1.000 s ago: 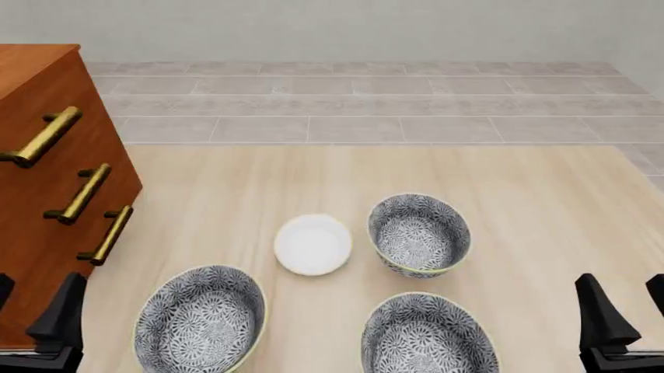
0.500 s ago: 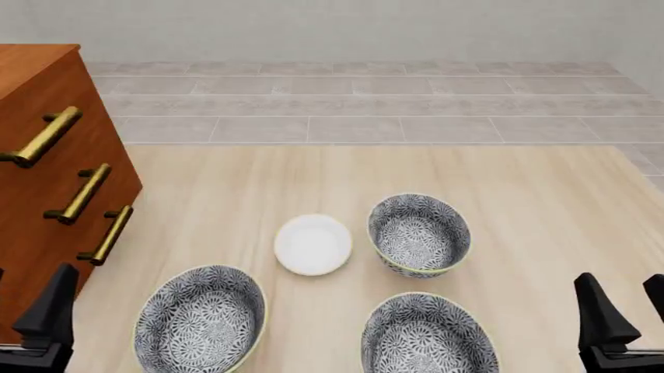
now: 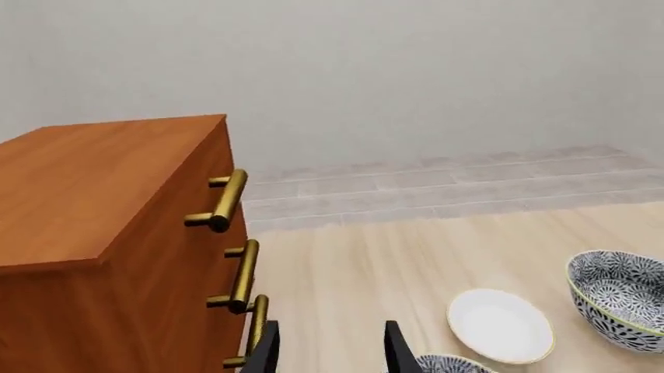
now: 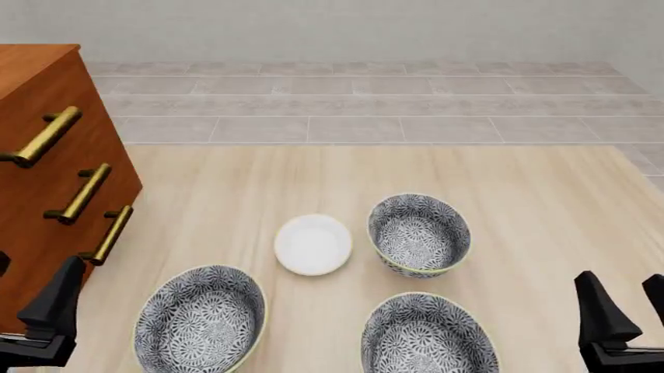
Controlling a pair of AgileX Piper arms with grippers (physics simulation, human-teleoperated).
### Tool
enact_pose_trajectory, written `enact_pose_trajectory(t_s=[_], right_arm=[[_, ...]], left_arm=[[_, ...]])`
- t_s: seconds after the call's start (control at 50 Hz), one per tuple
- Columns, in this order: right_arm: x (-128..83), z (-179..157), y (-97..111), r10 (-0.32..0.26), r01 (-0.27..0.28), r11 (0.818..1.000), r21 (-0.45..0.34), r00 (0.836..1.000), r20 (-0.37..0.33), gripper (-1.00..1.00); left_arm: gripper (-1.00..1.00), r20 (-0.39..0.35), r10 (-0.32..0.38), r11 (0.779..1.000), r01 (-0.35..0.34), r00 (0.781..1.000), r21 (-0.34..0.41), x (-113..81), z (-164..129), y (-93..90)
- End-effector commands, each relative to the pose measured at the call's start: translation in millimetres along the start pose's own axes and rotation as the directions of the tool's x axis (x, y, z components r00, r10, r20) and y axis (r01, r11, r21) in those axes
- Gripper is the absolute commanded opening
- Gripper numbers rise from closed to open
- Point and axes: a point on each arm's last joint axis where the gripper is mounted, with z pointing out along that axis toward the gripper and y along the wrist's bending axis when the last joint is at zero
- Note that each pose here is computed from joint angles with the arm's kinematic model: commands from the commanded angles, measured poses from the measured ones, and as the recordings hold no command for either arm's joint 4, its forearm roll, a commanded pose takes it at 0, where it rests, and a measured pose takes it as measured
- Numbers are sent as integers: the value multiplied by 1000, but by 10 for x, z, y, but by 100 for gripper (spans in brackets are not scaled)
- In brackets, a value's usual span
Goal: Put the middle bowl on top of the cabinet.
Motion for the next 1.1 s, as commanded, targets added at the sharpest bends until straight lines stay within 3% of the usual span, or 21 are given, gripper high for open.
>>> enact_pose_trajectory(t_s=[0.02, 0.4, 1.1], right_arm=[[2, 1, -2, 7, -7, 1000, 4, 1000, -1, 100], [4, -8, -4, 9, -9, 1000, 6, 1000, 0, 100], [1, -5, -10, 15, -15, 1000, 17, 1000, 1, 100]], left_arm=[[100, -38, 9, 999, -7, 999, 31, -29, 54, -17], [100, -83, 38, 995, -30, 996, 91, -166, 157, -51], [100, -244, 4, 993, 25, 970, 117, -303, 377, -84]])
